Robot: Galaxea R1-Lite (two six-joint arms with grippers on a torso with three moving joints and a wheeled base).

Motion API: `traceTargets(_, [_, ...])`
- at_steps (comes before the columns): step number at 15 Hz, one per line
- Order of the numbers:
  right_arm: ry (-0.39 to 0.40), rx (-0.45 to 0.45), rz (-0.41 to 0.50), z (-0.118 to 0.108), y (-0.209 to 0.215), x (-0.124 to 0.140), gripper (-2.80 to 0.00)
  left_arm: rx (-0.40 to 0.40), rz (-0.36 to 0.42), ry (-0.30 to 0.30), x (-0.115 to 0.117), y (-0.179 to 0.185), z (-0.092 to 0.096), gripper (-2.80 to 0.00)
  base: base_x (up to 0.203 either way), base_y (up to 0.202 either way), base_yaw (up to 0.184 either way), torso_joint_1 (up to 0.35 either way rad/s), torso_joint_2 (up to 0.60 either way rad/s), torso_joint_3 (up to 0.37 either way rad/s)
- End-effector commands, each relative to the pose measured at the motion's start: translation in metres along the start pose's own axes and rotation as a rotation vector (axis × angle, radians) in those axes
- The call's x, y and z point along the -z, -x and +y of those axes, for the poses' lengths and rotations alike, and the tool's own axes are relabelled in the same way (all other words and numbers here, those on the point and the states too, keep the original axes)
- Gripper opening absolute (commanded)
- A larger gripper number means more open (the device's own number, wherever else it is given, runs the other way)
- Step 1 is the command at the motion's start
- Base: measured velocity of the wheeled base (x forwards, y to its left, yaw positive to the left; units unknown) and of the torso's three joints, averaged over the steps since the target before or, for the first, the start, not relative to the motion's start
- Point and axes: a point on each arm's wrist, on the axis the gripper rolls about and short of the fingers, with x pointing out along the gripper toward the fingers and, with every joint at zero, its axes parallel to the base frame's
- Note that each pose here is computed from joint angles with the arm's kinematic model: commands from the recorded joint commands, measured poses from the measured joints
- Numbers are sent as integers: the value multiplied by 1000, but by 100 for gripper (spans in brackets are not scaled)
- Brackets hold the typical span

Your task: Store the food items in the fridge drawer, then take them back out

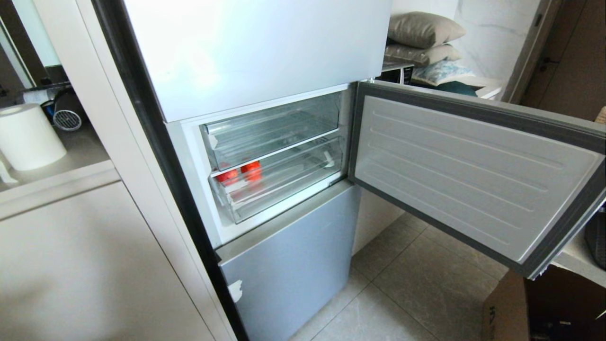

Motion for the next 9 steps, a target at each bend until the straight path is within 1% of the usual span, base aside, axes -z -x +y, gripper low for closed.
traceTargets(1, [26,-2,-58,-8,-1,-11,-280,0,2,0,0,0,0,-280,0,0,0,0,0,0])
traceTargets(3, [29,-4,-60,-26,-17,-22,-280,0,2,0,0,0,0,-280,0,0,0,0,0,0])
traceTargets(5, [12,-10,-19,-44,-44,-28,-280,0,2,0,0,0,0,-280,0,0,0,0,0,0])
traceTargets(8, [-27,-10,50,-61,-68,-22,-280,0,2,0,0,0,0,-280,0,0,0,0,0,0])
traceTargets(9, [-33,-16,80,-62,-73,-18,-280,0,2,0,0,0,0,-280,0,0,0,0,0,0])
